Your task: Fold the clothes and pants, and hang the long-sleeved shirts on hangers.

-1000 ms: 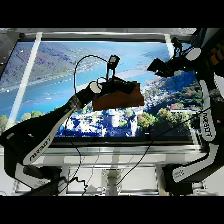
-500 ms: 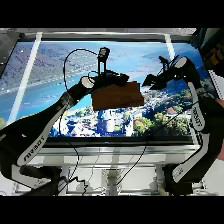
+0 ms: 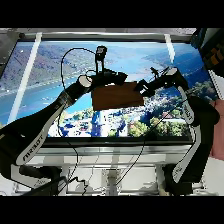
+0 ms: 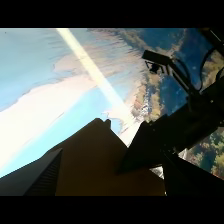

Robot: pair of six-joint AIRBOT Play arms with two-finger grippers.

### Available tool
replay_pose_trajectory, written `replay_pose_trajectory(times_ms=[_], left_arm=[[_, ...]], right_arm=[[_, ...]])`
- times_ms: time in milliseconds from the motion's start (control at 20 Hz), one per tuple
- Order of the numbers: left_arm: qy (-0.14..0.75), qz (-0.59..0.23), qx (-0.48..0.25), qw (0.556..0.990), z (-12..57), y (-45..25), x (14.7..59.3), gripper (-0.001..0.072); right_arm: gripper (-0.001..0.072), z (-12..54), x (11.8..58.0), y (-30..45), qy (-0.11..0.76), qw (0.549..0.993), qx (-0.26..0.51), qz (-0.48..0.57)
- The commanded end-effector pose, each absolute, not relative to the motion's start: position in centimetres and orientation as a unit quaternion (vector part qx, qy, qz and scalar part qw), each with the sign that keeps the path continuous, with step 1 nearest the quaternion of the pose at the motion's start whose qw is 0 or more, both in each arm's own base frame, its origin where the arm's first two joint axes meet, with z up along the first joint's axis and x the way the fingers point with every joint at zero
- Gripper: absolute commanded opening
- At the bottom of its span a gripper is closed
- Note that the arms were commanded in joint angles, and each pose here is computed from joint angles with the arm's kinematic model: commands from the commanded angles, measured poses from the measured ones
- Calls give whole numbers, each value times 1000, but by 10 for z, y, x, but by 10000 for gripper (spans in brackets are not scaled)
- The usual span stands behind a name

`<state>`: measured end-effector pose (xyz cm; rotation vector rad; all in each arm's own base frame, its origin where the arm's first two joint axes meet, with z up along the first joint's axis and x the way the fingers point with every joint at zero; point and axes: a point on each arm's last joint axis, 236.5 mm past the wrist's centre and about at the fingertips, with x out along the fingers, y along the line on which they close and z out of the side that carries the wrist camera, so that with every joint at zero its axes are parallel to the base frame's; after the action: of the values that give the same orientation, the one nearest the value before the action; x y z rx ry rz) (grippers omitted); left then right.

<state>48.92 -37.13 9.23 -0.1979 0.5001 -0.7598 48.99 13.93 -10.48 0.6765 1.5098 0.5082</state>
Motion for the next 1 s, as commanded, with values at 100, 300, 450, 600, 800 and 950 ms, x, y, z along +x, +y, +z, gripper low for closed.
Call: replay_pose_trajectory(times_ms=[100,300,450,600,800,950], left_arm=[[241,-361,-96,896,92,-365,493,695],[251,-365,-61,895,91,-336,500,357],[312,-360,23,879,76,-273,493,131],[383,-301,67,871,77,-179,482,19],[392,-122,119,904,127,-27,475,19],[359,-3,156,920,183,61,449,19]], right_arm=[[620,-101,485,200,657,632,308,273],[17,-69,505,233,611,659,309,310],[15,-19,517,229,581,677,292,345],[15,60,538,196,514,729,280,354],[15,154,548,103,433,793,311,294],[15,213,542,4,357,847,326,219]])
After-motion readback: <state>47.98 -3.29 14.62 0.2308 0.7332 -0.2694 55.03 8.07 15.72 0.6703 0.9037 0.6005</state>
